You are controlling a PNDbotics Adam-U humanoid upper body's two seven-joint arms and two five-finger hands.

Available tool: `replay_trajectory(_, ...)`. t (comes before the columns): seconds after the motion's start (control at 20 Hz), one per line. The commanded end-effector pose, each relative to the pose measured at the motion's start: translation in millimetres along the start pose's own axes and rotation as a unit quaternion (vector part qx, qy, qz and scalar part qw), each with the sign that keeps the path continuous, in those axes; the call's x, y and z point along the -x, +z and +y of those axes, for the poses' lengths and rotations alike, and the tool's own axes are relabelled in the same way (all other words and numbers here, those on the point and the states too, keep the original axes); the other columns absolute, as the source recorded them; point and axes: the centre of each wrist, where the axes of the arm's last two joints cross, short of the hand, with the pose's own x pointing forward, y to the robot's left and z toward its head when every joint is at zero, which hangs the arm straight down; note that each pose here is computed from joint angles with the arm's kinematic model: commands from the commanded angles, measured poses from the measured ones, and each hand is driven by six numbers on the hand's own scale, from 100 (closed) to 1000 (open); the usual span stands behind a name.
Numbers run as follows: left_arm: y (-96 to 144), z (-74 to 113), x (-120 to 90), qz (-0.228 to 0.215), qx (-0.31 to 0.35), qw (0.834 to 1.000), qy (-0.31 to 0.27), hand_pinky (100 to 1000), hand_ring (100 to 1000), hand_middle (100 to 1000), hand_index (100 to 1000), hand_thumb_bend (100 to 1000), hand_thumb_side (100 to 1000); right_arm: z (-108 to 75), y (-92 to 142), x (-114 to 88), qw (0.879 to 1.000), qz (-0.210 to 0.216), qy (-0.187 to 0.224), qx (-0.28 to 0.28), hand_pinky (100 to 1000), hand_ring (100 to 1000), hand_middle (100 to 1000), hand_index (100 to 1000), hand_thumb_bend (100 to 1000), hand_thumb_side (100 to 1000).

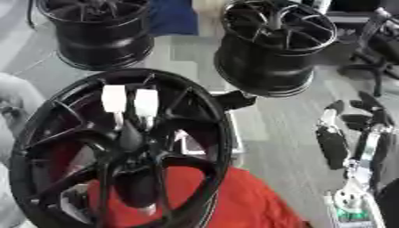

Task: Pull the pin out of the wheel hub.

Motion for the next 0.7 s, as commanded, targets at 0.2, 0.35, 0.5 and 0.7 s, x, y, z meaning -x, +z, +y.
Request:
replay_trajectory(0.2,-36.6,30.2,-44.9,-0.113,0.1,0.986,-0.073,566,546,624,789,100,317,-3.6,-6.1,-7.6,1.0,-0.024,-0.002,-0.003,608,586,675,830,100,436)
replay_trajectory(0.35,-51.7,38.2,-60.4,-0.151,0.158,0.969,-0.115,581,560,642,800,100,261,-3.6,-6.4,-7.8,1.0,-0.027,-0.002,-0.007,608,586,675,830,100,436)
replay_trajectory(0.5,-67.7,43.9,-73.1,-0.178,0.227,0.942,-0.171,597,572,660,809,100,247,-3.8,-6.6,-7.9,1.0,-0.029,-0.001,-0.01,608,585,675,830,100,436)
replay_trajectory(0.7,-90.6,42.9,-81.6,-0.204,0.321,0.89,-0.252,634,603,699,824,100,250,-4.0,-6.2,-7.7,0.999,-0.03,0.0,-0.017,608,586,674,830,100,436)
